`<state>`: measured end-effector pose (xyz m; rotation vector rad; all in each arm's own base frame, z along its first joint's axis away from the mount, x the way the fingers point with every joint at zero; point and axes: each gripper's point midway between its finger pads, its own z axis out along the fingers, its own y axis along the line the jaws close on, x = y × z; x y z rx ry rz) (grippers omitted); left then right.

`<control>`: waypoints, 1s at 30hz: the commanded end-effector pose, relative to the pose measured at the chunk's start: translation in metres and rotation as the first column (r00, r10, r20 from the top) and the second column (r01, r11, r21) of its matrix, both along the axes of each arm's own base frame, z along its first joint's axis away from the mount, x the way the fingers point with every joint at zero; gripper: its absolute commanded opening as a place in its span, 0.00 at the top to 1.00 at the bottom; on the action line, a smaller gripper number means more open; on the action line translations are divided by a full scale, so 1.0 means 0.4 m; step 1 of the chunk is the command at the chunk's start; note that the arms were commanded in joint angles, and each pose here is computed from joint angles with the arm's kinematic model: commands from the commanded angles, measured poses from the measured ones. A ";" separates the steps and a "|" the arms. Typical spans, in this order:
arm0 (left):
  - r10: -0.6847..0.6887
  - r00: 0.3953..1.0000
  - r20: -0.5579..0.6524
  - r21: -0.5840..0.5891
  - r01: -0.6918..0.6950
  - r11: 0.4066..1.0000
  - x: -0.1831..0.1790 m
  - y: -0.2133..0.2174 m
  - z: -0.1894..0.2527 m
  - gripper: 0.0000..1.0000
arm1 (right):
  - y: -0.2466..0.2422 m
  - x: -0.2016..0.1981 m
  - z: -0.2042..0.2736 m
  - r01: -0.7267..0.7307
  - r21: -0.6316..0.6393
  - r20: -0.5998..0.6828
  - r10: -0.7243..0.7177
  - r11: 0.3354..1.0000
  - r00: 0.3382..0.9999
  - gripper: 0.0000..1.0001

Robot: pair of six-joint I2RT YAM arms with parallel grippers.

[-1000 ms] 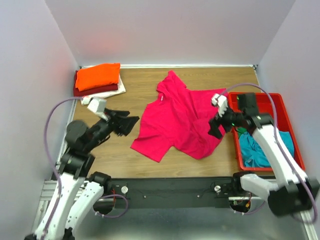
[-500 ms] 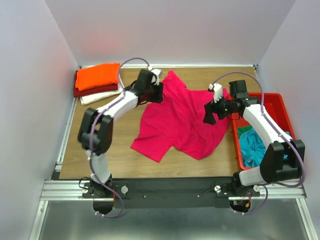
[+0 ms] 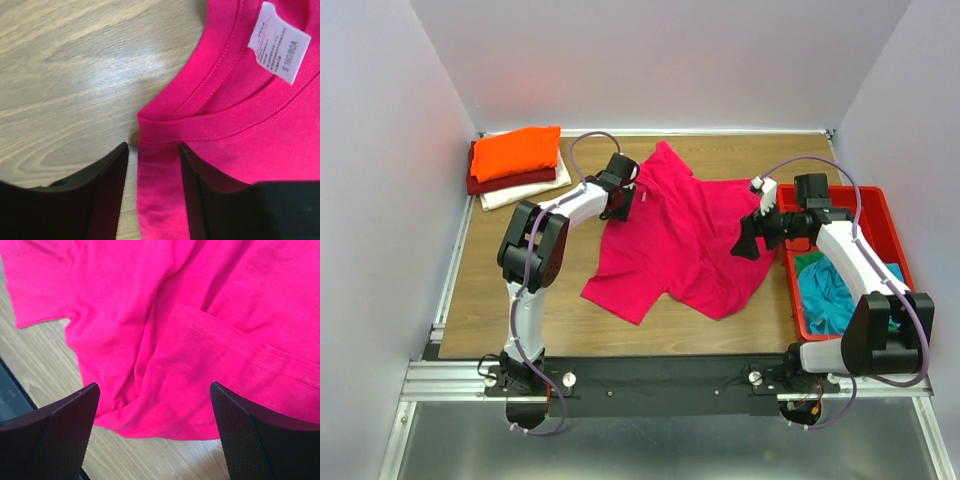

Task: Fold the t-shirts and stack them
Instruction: Flatten the tshirt out

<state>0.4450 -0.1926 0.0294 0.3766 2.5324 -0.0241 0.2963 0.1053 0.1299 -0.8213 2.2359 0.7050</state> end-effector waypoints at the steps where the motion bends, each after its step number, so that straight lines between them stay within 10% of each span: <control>1: 0.007 0.999 -0.040 0.042 -0.005 0.999 -0.014 0.023 -0.039 0.53 | 0.022 -0.013 0.016 -0.045 0.062 0.020 0.044 0.997 0.999 0.03; 4: -0.010 0.997 -0.083 0.007 0.011 1.000 -0.049 0.016 -0.061 0.77 | 0.024 -0.017 0.023 -0.048 0.063 0.029 0.046 0.997 0.999 0.03; 5: -0.006 0.994 -0.110 0.005 0.007 1.000 -0.078 0.028 -0.080 1.00 | 0.024 -0.018 0.028 -0.049 0.064 0.038 0.047 0.997 0.998 0.03; 21: 0.330 0.944 0.006 -0.588 -0.264 0.764 -0.407 0.220 0.244 1.00 | 0.015 -0.016 0.057 -0.033 0.060 0.076 0.028 0.998 0.997 0.03; 30: 0.624 0.781 -0.029 -0.862 -0.336 0.380 -0.582 0.259 0.384 1.00 | 0.005 -0.005 0.034 -0.015 0.034 0.050 0.013 0.999 0.999 0.03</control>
